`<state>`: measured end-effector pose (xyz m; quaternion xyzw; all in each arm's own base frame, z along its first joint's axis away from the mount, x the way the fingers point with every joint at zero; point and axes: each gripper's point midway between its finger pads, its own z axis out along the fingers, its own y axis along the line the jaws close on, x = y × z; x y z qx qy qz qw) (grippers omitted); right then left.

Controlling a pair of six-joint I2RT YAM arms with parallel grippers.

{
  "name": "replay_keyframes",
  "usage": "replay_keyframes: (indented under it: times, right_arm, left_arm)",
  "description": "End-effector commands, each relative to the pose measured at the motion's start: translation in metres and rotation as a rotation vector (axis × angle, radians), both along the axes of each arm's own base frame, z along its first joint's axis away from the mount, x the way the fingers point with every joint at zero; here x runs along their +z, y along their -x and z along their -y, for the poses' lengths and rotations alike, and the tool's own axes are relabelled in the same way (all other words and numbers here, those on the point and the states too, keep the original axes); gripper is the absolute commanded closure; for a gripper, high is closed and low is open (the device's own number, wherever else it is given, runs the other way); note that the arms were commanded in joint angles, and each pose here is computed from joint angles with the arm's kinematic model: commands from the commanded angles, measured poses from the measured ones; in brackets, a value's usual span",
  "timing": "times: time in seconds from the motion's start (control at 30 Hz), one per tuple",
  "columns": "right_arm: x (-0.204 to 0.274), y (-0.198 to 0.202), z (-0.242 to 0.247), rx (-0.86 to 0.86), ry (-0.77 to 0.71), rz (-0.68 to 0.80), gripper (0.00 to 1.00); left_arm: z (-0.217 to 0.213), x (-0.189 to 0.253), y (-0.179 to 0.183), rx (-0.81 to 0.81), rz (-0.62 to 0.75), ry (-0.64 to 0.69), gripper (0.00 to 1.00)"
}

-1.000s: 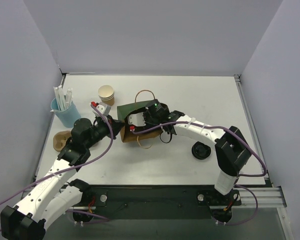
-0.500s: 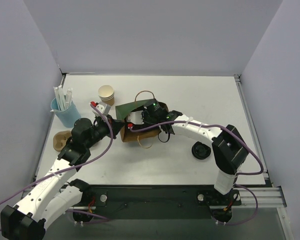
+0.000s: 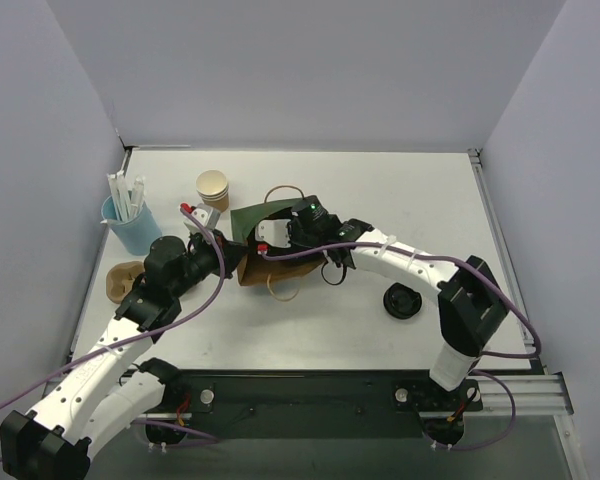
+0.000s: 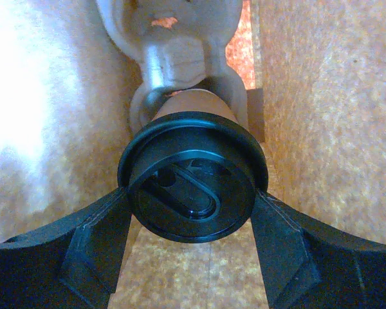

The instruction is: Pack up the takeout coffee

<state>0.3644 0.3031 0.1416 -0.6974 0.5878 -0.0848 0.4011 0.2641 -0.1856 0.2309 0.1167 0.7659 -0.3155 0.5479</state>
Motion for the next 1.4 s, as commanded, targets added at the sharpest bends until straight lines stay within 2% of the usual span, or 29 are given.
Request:
replay_keyframes:
  times: [0.0, 0.47, 0.73, 0.9, 1.2, 1.37]
  right_arm:
    - [0.037, 0.016, 0.001, -0.003, -0.051, 0.002, 0.75]
    - [0.049, 0.029, -0.002, 0.021, -0.082, -0.018, 0.74]
    - [0.028, 0.040, -0.017, 0.071, -0.073, -0.088, 0.75]
    - [0.026, 0.028, -0.032, 0.054, -0.130, 0.027, 0.75]
    - [0.012, 0.016, -0.045, 0.049, -0.157, 0.052, 0.75]
    - [0.006, 0.005, -0.038, -0.014, -0.144, 0.105, 0.75]
  left_arm:
    - [-0.001, 0.017, -0.001, 0.009, 0.024, 0.007, 1.00]
    - [0.004, 0.021, -0.003, -0.011, 0.033, 0.014, 1.00]
    - [0.004, 0.022, -0.003, -0.007, 0.033, 0.016, 1.00]
    - [0.005, 0.021, -0.002, -0.006, 0.015, 0.034, 1.00]
    - [0.006, 0.019, -0.001, 0.006, -0.010, 0.065, 1.00]
    - [0.006, 0.019, 0.000, 0.006, -0.021, 0.075, 1.00]
